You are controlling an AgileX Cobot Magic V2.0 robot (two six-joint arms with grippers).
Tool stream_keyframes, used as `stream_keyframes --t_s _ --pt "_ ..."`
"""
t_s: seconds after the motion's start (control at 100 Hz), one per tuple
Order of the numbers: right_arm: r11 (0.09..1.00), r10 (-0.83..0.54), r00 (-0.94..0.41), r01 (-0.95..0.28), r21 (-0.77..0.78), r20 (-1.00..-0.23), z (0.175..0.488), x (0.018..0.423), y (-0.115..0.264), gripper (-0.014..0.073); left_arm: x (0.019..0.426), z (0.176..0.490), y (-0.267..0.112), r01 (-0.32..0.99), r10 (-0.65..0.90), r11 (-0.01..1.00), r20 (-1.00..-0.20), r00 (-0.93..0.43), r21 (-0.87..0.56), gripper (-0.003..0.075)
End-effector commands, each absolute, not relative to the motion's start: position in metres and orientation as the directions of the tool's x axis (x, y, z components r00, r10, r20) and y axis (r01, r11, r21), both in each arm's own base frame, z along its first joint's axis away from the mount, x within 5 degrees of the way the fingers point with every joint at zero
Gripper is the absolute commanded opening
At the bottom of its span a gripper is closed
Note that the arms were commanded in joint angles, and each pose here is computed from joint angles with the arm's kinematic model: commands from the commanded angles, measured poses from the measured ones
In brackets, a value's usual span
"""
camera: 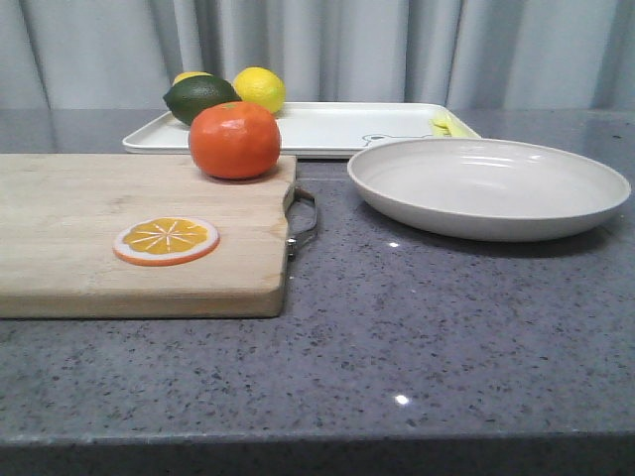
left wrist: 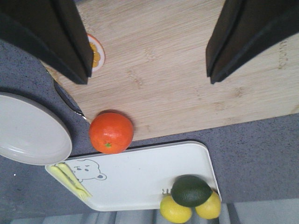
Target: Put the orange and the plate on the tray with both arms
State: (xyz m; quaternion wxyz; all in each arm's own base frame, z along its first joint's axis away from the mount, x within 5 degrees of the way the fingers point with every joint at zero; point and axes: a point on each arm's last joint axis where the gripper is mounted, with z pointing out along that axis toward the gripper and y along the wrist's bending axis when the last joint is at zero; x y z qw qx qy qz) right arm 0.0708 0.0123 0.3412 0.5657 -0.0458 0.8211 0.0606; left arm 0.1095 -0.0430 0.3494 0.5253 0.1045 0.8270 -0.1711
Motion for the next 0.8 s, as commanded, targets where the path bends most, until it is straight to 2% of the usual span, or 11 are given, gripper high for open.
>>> stream_keyframes --t_s 0.0,0.2,0.33,0.79 --pt "0.989 0.0 -0.259 -0.141 0.038 -0.966 0.358 0.074 0.012 0.0442 0.126 0.372 -0.048 0.368 -0.05 0.912 -0.938 -0.344 -0.183 0.0495" --pt "0.989 -0.001 -0.259 -0.141 0.037 -0.966 0.358 0.074 0.012 0.0442 0.165 0.385 -0.062 0.435 0.014 0.888 -0.938 -0.345 -0.147 0.0496" --pt "0.989 -0.001 -0.259 -0.141 0.037 -0.966 0.358 0.074 0.012 0.0442 0.194 0.383 -0.075 0.472 0.051 0.869 -0.922 -0.383 -0.147 0.0496" --pt "0.989 -0.004 -0.279 -0.142 0.037 -0.96 0.356 0.073 0.012 0.0442 0.262 0.369 -0.158 0.615 0.156 0.77 -0.884 -0.441 -0.171 0.0496"
